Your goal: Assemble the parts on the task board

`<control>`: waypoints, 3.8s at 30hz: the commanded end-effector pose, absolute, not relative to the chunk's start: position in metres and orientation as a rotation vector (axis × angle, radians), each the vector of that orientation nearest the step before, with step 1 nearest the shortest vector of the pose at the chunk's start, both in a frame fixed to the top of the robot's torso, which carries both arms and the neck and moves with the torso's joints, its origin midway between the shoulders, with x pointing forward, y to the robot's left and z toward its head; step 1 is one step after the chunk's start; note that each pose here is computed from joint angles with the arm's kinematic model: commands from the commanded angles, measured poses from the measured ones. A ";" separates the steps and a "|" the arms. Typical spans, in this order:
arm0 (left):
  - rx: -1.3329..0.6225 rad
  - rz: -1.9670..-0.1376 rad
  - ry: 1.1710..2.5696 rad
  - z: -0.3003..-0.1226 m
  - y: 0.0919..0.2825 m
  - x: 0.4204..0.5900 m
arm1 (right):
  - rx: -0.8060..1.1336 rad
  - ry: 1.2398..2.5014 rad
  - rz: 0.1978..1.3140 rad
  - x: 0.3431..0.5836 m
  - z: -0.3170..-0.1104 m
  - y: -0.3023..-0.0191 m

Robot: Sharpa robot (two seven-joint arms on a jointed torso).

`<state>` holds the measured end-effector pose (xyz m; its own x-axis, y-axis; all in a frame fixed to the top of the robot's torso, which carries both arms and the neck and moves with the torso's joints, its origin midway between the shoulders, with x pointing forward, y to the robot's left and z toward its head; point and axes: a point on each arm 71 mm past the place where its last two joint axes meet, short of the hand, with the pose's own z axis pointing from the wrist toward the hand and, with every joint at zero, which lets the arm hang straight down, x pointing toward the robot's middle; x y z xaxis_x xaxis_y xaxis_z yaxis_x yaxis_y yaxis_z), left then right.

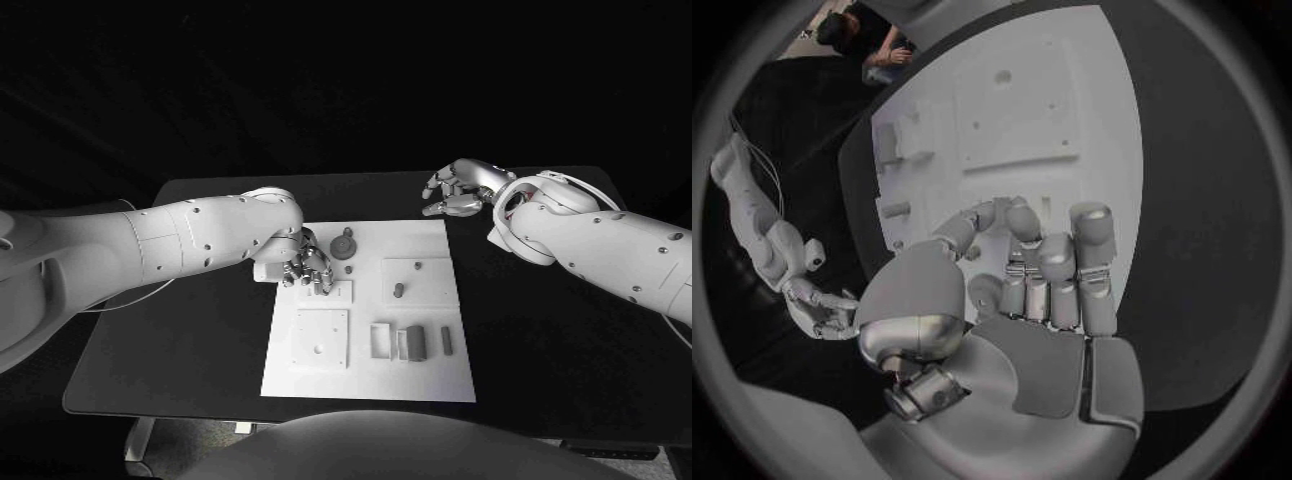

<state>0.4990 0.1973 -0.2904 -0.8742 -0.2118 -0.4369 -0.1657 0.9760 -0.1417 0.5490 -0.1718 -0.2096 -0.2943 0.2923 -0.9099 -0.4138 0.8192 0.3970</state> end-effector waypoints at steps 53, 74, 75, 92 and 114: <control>-0.268 -0.140 2.638 -0.293 0.198 0.499 | -0.108 1.761 0.698 0.546 -0.210 -0.171; -0.350 -0.199 2.516 -0.245 0.235 0.508 | -0.095 1.758 0.678 0.548 -0.211 -0.181; -0.374 -0.209 2.494 -0.239 0.237 0.511 | -0.094 1.758 0.676 0.548 -0.211 -0.182; -0.424 -0.133 2.284 -0.215 0.252 0.567 | -0.096 1.765 0.676 0.549 -0.211 -0.180; -0.300 -0.002 2.323 -0.245 0.242 0.573 | -0.102 1.766 0.687 0.548 -0.211 -0.175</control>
